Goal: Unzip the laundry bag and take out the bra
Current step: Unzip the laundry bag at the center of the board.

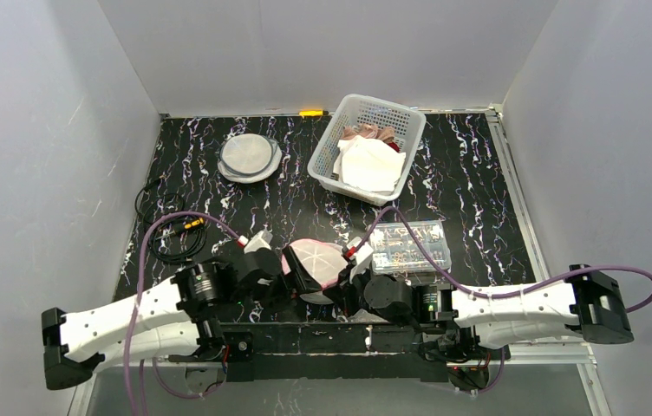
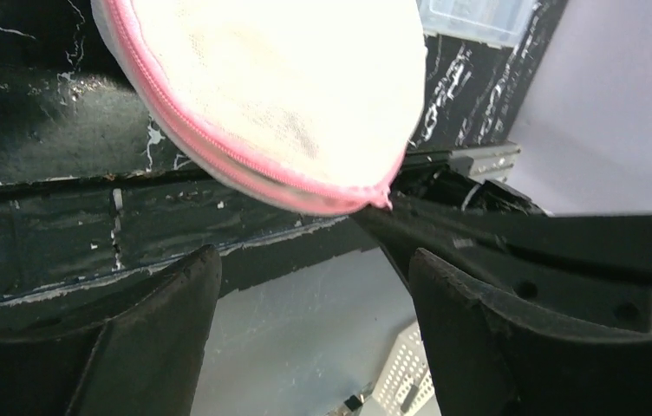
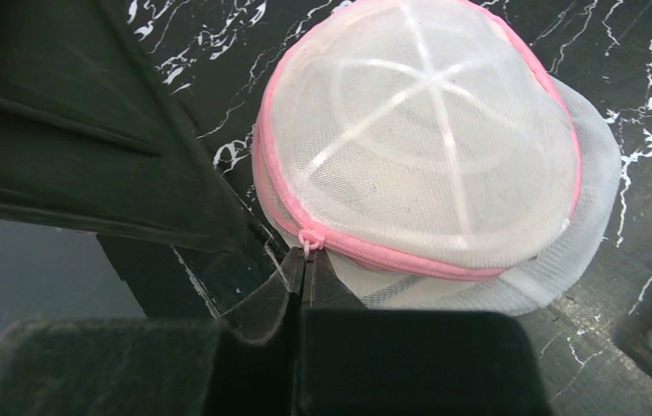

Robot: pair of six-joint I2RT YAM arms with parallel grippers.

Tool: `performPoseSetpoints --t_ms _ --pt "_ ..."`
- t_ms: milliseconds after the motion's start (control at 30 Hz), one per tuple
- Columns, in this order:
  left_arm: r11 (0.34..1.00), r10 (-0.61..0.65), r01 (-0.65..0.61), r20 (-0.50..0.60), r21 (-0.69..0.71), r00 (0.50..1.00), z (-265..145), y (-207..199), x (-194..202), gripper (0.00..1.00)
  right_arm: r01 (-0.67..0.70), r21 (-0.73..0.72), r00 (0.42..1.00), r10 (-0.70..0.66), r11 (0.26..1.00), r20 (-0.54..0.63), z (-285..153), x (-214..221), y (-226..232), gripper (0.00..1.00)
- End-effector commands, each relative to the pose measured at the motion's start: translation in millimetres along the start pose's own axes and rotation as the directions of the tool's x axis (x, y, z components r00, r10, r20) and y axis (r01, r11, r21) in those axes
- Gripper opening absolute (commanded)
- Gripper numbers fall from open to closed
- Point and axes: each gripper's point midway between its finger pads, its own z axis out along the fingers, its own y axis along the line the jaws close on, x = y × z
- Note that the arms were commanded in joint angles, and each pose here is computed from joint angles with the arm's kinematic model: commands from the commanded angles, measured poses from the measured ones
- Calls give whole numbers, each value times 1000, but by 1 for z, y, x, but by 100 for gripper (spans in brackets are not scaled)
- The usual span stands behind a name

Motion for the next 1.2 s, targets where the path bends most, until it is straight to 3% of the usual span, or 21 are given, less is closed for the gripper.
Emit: performPoseSetpoints --t_ms 0,300,833,1167 --pt "998 -61 61 125 6 990 11 -10 -19 78 -24 -96 997 31 995 72 0 -32 31 1" --pt "997 -70 73 228 -4 971 25 -12 -36 61 -28 -124 997 37 992 70 -3 -32 35 1" --pt "989 -82 116 321 -88 944 30 16 -58 0 -39 -105 995 48 994 82 -17 -35 24 1" --pt "985 -110 149 342 -90 933 27 31 -68 0 -71 -43 994 74 997 83 -30 -26 -1 1"
